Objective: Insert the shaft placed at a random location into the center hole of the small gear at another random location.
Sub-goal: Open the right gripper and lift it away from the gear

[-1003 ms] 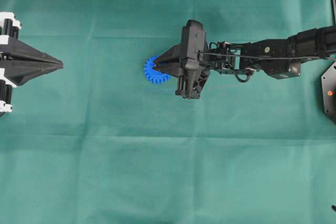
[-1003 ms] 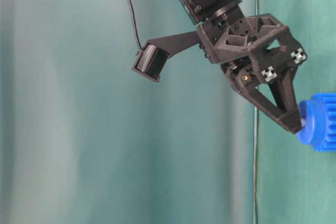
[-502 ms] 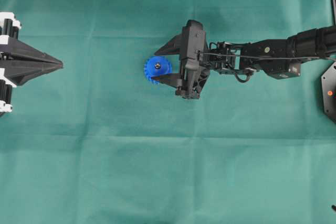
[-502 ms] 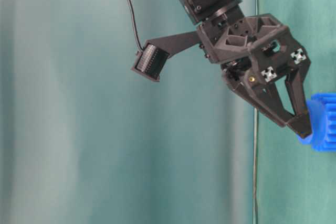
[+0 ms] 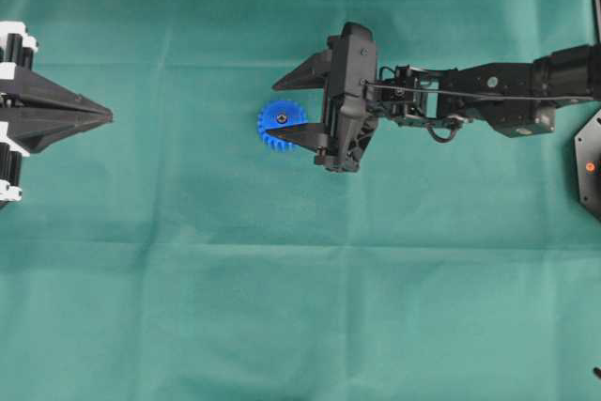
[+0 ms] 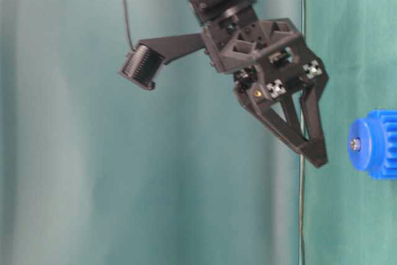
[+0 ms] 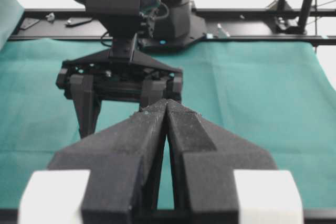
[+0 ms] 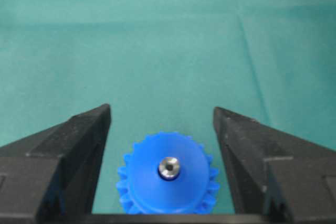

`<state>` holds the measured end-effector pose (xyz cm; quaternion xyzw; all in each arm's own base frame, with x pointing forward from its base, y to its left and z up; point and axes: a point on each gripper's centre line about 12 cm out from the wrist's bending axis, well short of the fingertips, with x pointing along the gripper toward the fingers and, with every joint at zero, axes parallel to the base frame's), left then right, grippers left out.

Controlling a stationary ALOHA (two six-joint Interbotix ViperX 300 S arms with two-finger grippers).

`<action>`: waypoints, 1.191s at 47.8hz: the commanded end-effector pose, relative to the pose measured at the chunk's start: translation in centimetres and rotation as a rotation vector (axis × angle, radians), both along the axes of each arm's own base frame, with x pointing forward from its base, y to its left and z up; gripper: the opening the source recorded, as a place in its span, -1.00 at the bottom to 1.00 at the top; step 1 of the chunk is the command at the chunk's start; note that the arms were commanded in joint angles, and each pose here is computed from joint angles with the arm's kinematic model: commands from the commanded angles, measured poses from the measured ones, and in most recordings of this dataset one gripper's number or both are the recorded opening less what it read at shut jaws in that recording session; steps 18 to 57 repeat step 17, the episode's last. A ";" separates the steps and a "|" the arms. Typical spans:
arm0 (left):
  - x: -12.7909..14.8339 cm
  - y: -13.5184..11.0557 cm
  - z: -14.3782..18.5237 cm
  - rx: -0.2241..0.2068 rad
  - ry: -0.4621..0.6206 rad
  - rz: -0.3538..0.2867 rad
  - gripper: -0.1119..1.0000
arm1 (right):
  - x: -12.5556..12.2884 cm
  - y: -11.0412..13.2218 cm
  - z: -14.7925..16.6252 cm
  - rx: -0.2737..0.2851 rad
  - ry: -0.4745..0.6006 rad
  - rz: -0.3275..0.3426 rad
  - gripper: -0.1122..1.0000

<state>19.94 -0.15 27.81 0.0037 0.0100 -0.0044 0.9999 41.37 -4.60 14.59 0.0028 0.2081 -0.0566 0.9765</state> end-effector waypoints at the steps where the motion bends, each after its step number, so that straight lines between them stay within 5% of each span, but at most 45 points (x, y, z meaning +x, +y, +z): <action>1: 0.2 0.0 0.6 0.001 -0.014 -0.002 -0.80 | 0.1 0.1 2.3 -0.009 -0.051 0.004 0.58; 57: 0.2 0.0 0.6 0.001 -0.014 -0.002 -0.80 | -0.1 0.3 2.7 -0.009 -0.051 0.009 0.58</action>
